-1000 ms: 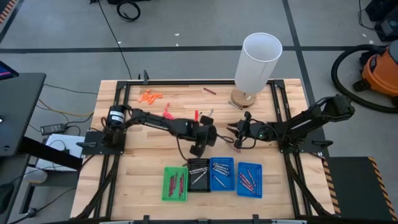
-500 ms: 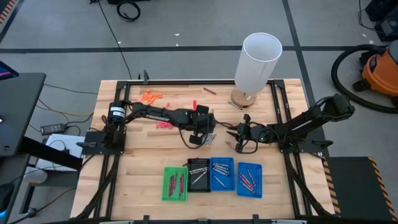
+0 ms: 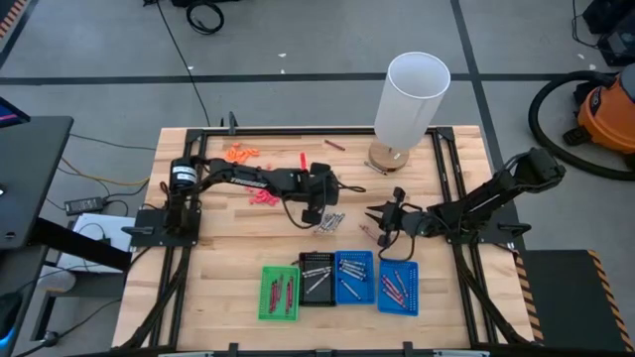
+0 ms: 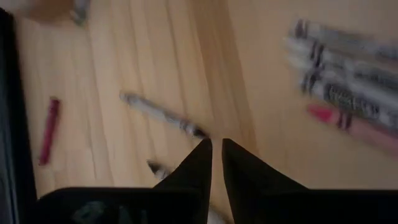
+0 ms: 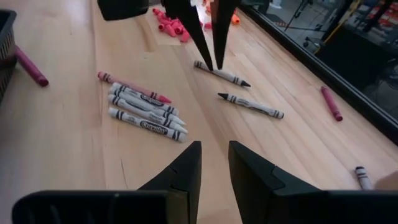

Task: Sort crayons
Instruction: Put the black crayon into the left blue bin

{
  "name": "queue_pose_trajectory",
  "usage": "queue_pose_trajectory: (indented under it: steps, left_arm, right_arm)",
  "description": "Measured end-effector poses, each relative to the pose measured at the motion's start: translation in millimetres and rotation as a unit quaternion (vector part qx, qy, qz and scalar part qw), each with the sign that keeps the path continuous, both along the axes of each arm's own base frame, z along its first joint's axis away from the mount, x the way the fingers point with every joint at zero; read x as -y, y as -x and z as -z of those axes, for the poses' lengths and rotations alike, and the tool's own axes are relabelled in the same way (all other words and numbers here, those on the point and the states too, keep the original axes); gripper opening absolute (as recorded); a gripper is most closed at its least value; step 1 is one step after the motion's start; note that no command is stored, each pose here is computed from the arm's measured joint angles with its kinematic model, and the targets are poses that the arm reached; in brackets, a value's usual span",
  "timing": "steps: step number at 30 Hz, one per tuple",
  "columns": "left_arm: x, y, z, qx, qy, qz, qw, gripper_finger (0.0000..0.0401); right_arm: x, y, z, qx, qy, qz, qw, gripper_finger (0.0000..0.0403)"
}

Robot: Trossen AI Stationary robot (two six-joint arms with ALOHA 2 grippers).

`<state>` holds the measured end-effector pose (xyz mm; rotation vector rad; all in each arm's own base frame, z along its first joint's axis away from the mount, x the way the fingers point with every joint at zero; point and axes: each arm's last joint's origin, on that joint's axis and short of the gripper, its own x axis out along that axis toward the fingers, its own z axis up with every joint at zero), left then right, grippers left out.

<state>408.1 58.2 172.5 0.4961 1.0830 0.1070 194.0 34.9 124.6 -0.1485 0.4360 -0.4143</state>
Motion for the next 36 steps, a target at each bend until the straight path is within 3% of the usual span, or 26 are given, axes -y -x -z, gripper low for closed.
queue_pose_trajectory:
  steps: [6, 15, 21, 29, 36]
  left_arm:
    - [-11.0, 11.6, 1.6, 0.008, 0.009, -0.031, 0.999, 0.0045]
    - [-33.6, 16.9, 0.5, 0.041, 0.080, -0.118, 0.989, 0.0052]
    - [-42.4, 20.5, 1.3, 0.050, 0.103, -0.172, 0.978, 0.0095]
    - [-51.3, 25.1, 2.4, 0.043, 0.103, -0.200, 0.973, 0.0166]
    - [-55.7, 28.1, 3.3, 0.034, 0.103, -0.207, 0.972, 0.0183]
  right_arm:
    - [-1.9, -0.2, -1.6, 0.007, 0.005, -0.001, 1.000, 0.0089]
    - [-1.9, -0.2, -1.7, 0.007, 0.005, -0.001, 1.000, 0.0089]
    - [-1.9, -0.2, -1.7, 0.007, 0.005, -0.001, 1.000, 0.0089]
    - [-1.9, -0.3, -1.8, 0.008, 0.005, -0.001, 1.000, 0.0089]
    - [-1.9, -0.3, -1.8, 0.008, 0.005, -0.001, 1.000, 0.0089]
